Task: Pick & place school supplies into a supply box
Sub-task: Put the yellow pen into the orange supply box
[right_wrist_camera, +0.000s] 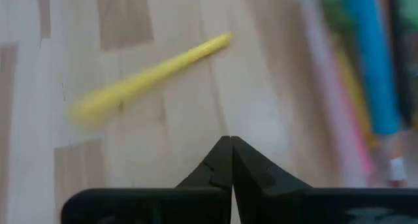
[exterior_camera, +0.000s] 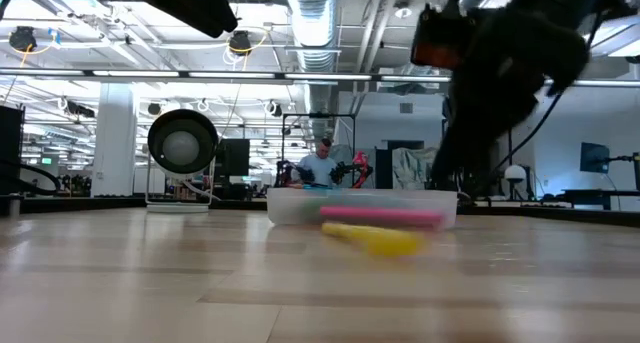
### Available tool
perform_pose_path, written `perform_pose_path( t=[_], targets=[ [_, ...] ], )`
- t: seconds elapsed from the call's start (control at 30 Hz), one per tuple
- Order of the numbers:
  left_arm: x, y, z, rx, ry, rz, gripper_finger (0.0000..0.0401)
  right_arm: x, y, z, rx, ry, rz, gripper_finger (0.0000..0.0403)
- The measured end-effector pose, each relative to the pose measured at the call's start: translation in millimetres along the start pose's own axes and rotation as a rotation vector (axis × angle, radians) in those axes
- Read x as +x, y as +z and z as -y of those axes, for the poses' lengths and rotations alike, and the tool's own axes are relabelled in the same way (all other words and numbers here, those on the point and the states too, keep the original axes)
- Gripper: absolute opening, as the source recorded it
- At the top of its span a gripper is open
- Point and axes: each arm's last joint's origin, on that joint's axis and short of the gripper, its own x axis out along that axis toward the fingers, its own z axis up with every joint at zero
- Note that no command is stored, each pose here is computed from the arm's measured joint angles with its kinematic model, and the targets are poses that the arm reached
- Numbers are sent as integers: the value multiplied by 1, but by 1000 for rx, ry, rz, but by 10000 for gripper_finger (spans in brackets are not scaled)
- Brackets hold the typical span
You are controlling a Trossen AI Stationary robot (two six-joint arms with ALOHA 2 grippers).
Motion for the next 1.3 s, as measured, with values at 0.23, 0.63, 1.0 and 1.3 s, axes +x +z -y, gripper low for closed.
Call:
perform_pose_path(
  t=[0.23,0.63,1.0,1.3],
  targets=[
    [0,0,0,-1,0,0,137,-17,18,29,19,-33,49,3],
    [9,-22,7,-67,-114,-189,137,-25,34,19,-253,234,170,1],
    [37,-62,30,-46,-501,-172,137,-28,30,9,-286,258,169,12],
    [67,-61,22,35,-554,-137,137,-28,24,6,-224,259,118,97]
  ],
)
